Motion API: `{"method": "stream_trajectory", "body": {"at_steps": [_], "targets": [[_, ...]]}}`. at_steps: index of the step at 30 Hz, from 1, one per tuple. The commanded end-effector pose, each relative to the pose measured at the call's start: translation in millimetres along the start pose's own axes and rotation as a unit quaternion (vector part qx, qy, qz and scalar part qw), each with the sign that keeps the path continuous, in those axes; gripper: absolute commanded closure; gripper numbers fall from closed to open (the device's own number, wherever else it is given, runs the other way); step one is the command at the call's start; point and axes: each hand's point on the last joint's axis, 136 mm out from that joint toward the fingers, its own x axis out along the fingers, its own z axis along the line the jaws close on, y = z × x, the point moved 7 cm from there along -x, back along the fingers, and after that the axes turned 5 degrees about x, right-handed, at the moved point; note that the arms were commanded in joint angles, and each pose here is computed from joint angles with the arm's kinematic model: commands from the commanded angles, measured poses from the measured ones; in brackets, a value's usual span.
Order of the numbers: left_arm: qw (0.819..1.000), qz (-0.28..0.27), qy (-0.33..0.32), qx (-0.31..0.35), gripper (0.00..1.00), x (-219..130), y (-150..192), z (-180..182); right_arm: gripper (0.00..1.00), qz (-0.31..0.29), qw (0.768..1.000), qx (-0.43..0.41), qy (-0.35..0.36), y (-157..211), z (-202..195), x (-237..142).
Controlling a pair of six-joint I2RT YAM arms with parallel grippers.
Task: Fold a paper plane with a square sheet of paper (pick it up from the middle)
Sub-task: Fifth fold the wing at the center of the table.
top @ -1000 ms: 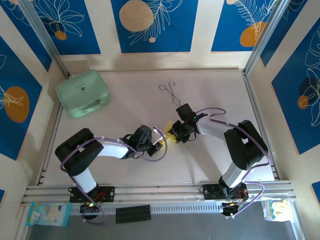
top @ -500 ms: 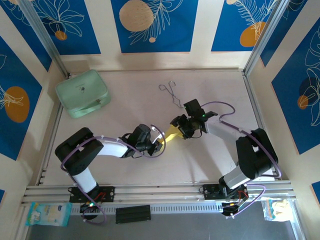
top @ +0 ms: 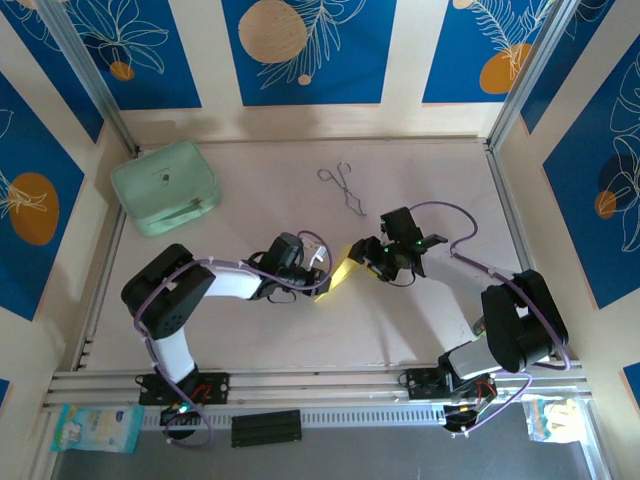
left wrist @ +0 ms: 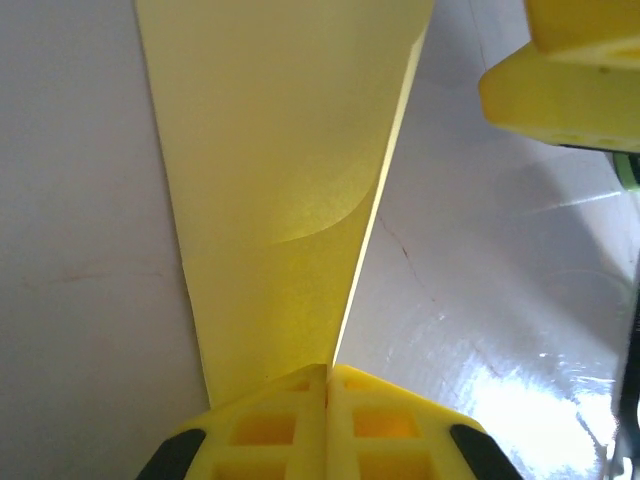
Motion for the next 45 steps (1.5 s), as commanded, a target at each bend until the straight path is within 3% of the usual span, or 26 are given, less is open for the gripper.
{"method": "stream_trajectory", "body": {"at_steps": [1, 8, 18, 37, 45], "targets": [[0.997, 0.025, 0.031, -0.071, 0.94, 2.5, -3.3, -0.5, 0.41, 0.010, 0.998, -0.053, -0.020, 4.4, -1.7, -1.7], [0.985, 0.019, 0.064, -0.161, 0.94, 4.5, -8.1, 7.4, 0.45, 0.037, 0.995, -0.092, -0.024, 9.2, -8.9, 7.9], [0.975, 0.001, 0.057, -0.215, 0.95, 8.4, -7.1, 16.9, 0.45, 0.076, 0.993, -0.093, -0.021, 1.3, 2.0, 30.9], [0.969, -0.007, 0.059, -0.238, 0.90, 10.2, -3.5, 24.6, 0.49, 0.079, 0.994, -0.059, 0.049, -7.6, -5.5, 59.3], [0.972, -0.019, 0.056, -0.229, 0.79, 4.1, -4.8, 21.9, 0.49, 0.085, 0.989, -0.032, 0.119, -6.0, -18.3, 73.3]]}}
